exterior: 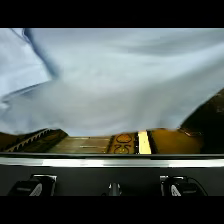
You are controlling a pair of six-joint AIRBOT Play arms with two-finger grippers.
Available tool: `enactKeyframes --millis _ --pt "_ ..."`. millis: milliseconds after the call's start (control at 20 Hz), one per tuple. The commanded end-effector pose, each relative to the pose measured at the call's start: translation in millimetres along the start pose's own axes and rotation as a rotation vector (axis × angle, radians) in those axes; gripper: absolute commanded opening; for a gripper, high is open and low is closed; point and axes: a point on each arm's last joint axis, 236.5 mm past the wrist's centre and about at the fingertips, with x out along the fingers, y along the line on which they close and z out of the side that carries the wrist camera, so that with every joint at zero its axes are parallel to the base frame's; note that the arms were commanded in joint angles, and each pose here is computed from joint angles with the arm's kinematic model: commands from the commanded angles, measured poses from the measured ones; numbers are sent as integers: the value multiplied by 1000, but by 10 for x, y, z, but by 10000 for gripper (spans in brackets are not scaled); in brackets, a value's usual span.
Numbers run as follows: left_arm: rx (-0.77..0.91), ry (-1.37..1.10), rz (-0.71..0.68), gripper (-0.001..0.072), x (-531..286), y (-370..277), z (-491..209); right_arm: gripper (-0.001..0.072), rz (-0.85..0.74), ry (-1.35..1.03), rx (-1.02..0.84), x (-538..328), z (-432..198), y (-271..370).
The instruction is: Fold the shirts.
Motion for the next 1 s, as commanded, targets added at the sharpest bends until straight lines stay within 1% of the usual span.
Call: enactKeyframes --millis 0,150,250,350,450,550,650,750,850,950 --pt "27 149 64 27 164 175 -393 16 -9 98 -47 90 -226 -34" --pt "89 336 102 27 486 352 -964 16 98 310 -54 460 -758 199" --pt "143 501 122 27 803 519 -1535 18 225 509 -40 813 -1288 505" --pt "183 739 145 27 1076 756 -2364 18 337 708 -36 1187 -1883 799" --pt "167 980 175 27 1219 979 -3259 18 425 864 -26 1619 -2494 1106" --pt "155 1153 202 27 1339 1198 -4061 18 505 974 -9 2061 -3106 1457" --pt "146 1267 220 27 1403 1379 -4715 18 517 1009 25 2440 -3560 1705" --pt "142 1331 231 27 1447 1525 -5231 18 482 993 69 2742 -3810 1828" --pt "152 1327 224 27 1547 1618 -5517 18 435 931 97 3013 -3885 1860" --pt "155 1261 218 27 1734 1656 -5619 18 378 845 127 3266 -3843 1833"
